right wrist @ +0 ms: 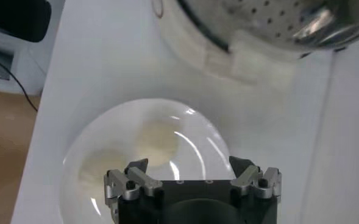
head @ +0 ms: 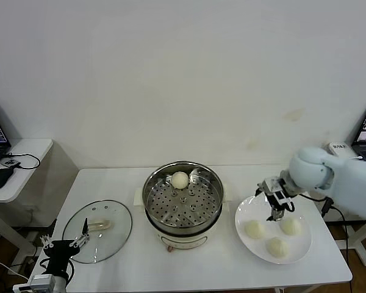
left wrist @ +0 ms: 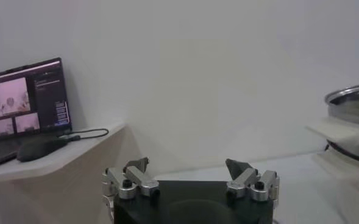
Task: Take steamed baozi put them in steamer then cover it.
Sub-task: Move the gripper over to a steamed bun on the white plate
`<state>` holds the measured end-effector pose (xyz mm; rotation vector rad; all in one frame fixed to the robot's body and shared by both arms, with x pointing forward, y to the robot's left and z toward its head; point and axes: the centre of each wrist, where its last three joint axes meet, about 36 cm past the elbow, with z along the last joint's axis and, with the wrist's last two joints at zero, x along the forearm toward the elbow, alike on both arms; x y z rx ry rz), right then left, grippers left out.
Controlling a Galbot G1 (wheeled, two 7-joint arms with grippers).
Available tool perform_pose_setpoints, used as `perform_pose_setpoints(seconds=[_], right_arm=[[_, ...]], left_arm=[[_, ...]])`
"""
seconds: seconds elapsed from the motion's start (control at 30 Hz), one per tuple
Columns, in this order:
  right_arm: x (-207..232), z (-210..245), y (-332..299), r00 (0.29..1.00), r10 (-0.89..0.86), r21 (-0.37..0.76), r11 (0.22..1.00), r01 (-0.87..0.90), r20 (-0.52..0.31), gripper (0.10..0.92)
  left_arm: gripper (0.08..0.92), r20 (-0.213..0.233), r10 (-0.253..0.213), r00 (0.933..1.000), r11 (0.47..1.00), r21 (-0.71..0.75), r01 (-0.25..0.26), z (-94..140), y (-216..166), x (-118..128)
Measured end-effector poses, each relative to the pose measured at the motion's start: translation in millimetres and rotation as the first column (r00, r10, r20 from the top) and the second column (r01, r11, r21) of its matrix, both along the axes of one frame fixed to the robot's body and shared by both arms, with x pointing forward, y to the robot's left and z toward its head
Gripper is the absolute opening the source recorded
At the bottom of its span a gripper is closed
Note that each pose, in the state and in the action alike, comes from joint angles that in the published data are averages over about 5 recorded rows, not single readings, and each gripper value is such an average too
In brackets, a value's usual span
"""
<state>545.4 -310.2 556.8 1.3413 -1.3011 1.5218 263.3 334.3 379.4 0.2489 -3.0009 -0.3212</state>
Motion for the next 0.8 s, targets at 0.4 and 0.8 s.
perform_pose_setpoints(seconds=[0.4, 0.8], right_arm=[[1, -50, -2, 1.0, -0.006, -0.013, 1.0, 0.006, -0.03, 0.823], [7, -86, 7, 0.999, -0.008, -0.004, 1.0, 0.007, -0.045, 0.823]], left_arm=[[0.823, -0.004, 0.007, 1.0, 1.0, -0.003, -0.007, -4, 1, 2], [0.823, -0.007, 0.013, 0.9999, 1.0, -0.002, -0.013, -6, 3, 1]])
